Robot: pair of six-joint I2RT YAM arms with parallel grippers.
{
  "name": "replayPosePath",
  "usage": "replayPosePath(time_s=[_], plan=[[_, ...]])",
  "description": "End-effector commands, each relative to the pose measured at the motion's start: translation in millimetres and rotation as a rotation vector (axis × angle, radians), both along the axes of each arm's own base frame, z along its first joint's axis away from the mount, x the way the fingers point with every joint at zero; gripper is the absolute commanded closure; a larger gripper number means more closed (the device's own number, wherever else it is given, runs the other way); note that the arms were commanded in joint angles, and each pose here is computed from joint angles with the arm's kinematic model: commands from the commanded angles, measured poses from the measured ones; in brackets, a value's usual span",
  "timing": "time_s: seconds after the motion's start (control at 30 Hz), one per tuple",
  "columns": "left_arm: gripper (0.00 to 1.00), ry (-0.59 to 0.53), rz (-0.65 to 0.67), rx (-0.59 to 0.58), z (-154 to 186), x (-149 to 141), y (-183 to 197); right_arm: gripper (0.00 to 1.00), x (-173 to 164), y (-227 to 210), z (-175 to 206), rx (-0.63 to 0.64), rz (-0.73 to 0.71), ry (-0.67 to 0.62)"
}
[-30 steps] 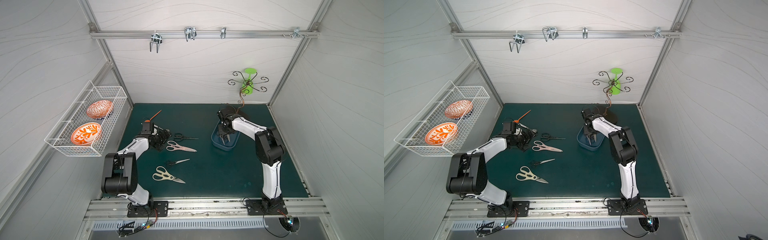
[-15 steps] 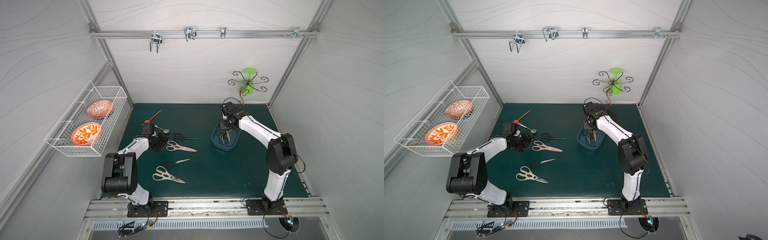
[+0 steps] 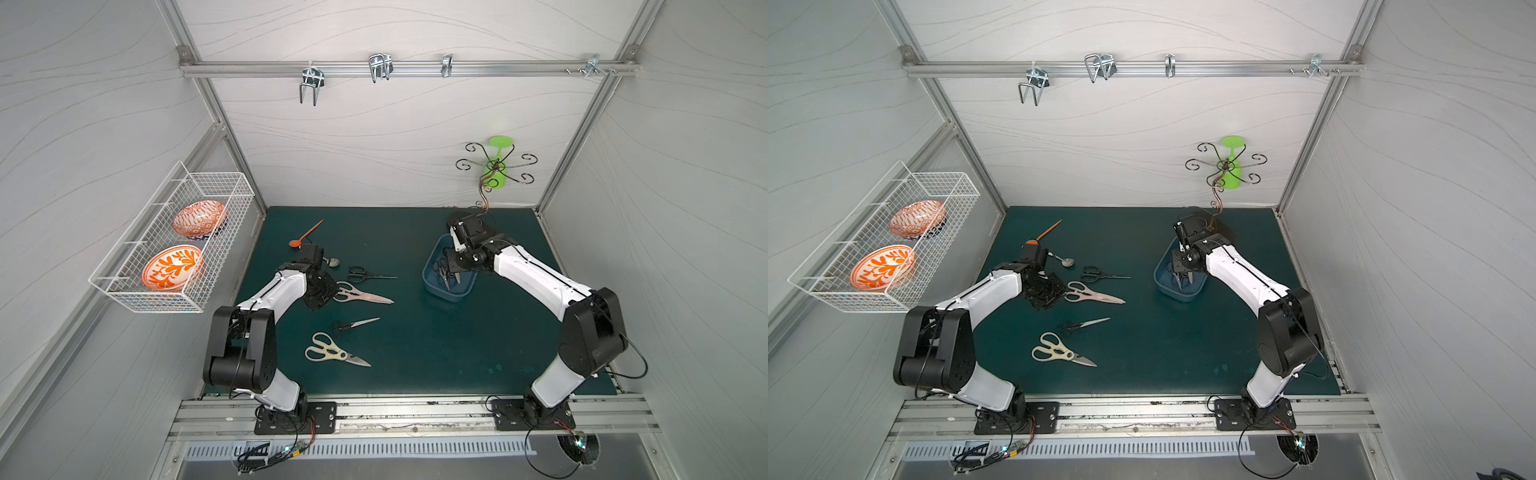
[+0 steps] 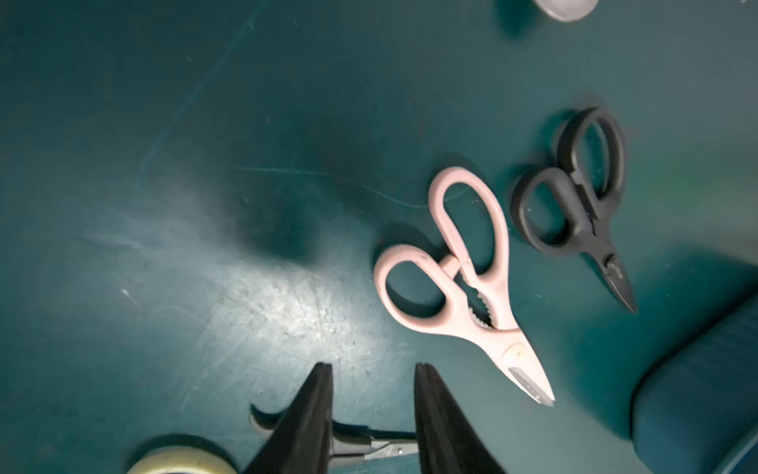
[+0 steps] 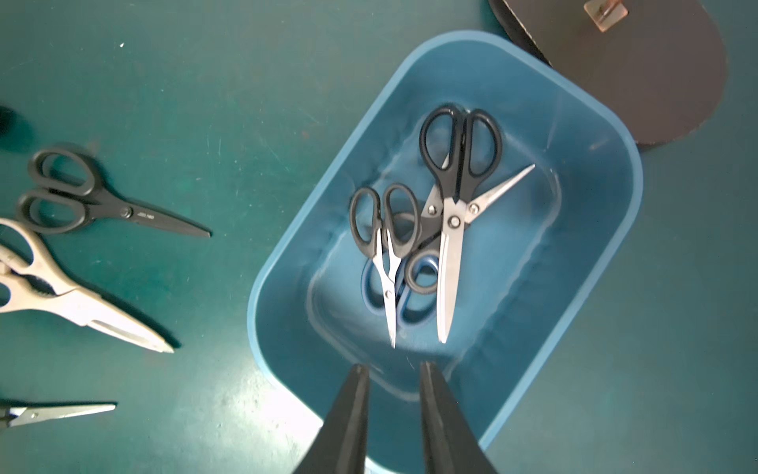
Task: Put the scissors into the storage box
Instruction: Pick up the scissors from the center of the board.
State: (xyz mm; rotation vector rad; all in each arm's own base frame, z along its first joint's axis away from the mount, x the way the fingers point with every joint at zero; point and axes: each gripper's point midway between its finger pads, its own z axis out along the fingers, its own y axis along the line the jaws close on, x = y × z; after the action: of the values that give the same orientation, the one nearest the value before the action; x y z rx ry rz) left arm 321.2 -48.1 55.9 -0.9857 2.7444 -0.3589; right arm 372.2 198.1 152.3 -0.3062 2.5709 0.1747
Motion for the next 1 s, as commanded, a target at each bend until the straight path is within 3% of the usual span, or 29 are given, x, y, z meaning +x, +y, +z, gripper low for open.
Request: replayPosePath(time_s=[0.0, 0.3, 0.4, 0.97], plan=[[0.64, 0.024, 0.005, 0.053, 3, 3, 5, 0.74, -7, 4, 17, 0.044, 0.015, -0.029], [0.65, 0.040, 0.008, 0.068, -7, 19, -6, 0.73, -10, -4, 26, 0.042, 0.015, -0.064], [0.70, 0.042, 0.013, 0.077, -10, 24, -8, 0.73, -10, -7, 24, 0.034, 0.009, -0.062], [0.71, 0.098, 0.033, 0.120, -36, 24, -4, 0.74, -12, -16, 10, 0.003, -0.005, -0.049]])
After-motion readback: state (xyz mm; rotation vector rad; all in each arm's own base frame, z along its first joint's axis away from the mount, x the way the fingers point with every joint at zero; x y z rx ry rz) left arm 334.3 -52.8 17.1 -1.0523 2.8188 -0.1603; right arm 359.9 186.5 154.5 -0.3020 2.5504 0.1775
